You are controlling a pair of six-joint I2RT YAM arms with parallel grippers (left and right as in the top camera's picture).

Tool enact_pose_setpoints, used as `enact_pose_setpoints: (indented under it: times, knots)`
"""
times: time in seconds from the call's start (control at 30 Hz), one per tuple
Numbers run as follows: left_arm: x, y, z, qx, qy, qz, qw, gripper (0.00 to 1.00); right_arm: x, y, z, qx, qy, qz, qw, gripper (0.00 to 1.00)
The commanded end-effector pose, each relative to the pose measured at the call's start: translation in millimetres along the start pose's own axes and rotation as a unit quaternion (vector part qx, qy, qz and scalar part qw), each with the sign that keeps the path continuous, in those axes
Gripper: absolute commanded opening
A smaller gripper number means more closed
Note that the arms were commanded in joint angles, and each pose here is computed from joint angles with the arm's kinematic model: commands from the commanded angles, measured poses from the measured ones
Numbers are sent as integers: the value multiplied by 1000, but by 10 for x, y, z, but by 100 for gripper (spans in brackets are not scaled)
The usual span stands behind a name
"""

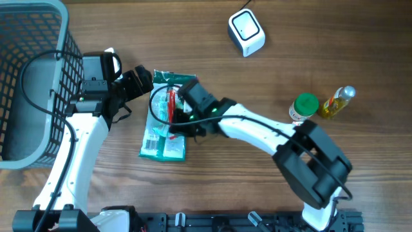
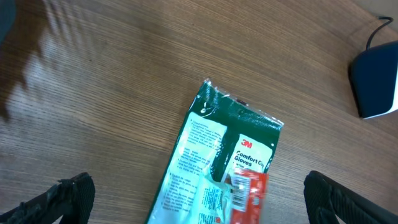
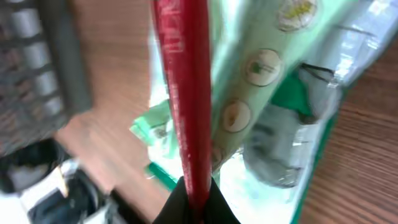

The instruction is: Scan the item barcode

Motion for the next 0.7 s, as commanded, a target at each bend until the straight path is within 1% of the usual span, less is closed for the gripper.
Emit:
enact_pose_setpoints:
  times: [0.0,0.07,0.13,0.23,0.33,0.57,0.67]
  knots:
    - [-68,-79,-43,3,10,-12,1000,100,-552,-55,325,-101,-107,22,989,4]
    - [-68,-79,-43,3,10,-12,1000,100,-741,-75,314,-128,-143,37,981,4]
    - [-68,-79,-43,3,10,-12,1000,100,-898,-111,198,-138,-163,48,976,4]
    - [-68,-79,-43,3,10,-12,1000,100,-1001,-158,-10,-141,-152,48,977,4]
    - [-68,-79,-43,3,10,-12,1000,100,-998,-128,-32,-170,-151,50,973,4]
    - [-68,-79,-43,3,10,-12,1000,100,-804,-71,-198,-177,-59,42,982,4]
    - [-68,-79,-43,3,10,-12,1000,100,-786,6,-259,-251,-47,53,965,5]
Point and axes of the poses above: each gripper's point midway between its finger pads, its own x axis out along the fingers, its own z axis along the line the jaws close on, y = z × x, the point moved 1 cm from there along -x, back along the fingers, and after that the axes turned 2 degrees about x, right-handed, at the moved point
